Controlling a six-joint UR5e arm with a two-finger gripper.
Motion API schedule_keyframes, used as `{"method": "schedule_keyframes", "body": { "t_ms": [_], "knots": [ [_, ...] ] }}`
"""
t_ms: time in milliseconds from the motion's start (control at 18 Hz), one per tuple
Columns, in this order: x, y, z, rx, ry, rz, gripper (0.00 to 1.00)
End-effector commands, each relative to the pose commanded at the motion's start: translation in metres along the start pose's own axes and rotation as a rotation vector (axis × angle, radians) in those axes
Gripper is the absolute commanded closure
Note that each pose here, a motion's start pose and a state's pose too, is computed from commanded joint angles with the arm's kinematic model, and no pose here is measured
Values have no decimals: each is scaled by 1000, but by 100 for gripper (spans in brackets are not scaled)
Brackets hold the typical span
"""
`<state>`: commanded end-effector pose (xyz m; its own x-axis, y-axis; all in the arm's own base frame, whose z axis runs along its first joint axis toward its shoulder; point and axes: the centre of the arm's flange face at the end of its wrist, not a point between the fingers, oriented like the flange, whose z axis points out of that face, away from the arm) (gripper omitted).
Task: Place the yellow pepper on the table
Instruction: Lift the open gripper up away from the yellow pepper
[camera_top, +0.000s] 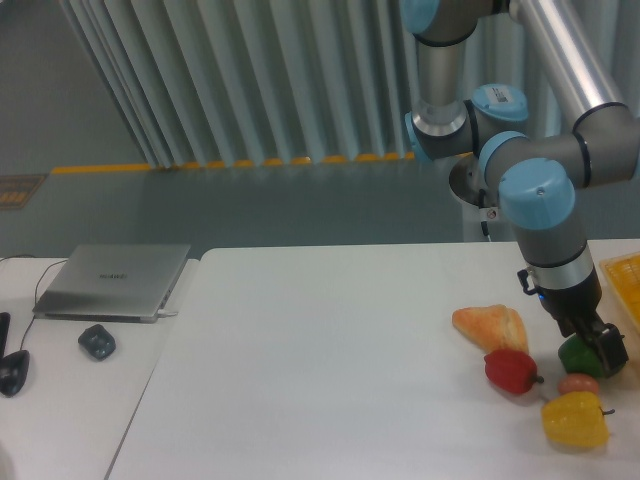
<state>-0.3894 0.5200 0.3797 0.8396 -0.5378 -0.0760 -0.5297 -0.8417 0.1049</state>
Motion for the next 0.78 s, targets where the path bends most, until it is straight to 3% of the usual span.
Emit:
{"method": "schedule_keyframes", "body": {
  "t_ms": [111,333,444,778],
  "knots": [
    [12,10,-19,-2,23,27,0],
    [26,25,-49,21,-10,8,0],
    [33,27,-47,19,20,16,0],
    [56,29,-65,43,4,49,0]
  ]
}}
